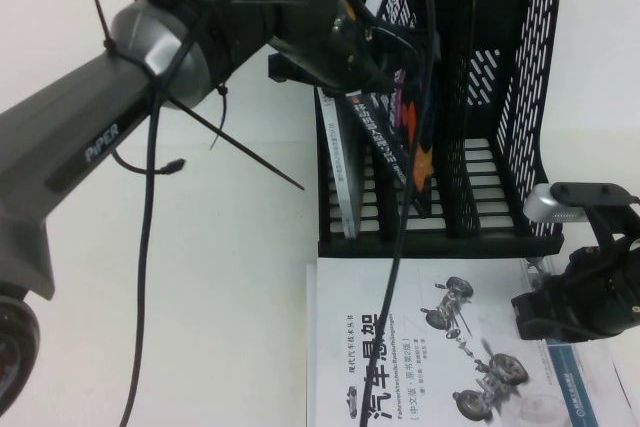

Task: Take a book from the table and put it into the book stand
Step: Place the book on the book shelf

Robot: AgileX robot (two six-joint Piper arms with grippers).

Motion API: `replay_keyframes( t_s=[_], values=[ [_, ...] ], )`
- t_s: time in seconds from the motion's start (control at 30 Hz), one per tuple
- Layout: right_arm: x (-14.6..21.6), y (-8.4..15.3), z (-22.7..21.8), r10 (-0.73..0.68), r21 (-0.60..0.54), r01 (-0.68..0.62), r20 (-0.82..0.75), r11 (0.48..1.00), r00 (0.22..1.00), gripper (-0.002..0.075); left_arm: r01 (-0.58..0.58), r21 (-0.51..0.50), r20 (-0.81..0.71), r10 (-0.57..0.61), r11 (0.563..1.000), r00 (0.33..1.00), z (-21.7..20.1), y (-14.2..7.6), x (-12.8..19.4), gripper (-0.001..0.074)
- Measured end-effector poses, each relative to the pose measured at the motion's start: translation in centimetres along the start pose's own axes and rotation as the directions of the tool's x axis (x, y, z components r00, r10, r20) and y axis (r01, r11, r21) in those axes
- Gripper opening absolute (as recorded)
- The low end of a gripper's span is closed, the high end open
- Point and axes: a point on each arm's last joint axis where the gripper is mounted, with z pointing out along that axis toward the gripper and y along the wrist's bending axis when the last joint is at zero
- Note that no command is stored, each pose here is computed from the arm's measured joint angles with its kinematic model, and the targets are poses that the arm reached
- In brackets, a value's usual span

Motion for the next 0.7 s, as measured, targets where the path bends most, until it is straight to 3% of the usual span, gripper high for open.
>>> replay_keyframes(
  t_s=[0.47,0.7],
  values=[
    [0.00,-0.02,0.06,0.001,0.000,-0.001,-0.001,1.000,1.000,-0.0003,-0.019,0.004,0.017,0.019,1.000,1.000,0.53,-0.32,-0.01,0.0127],
    [-0.01,-0.02,0.06,0.003,0.000,-0.003,0.001,1.000,1.000,-0.0003,-0.048,0.015,0.041,0.048,0.999,0.998,0.52,-0.47,-0.24,0.0377]
  ],
)
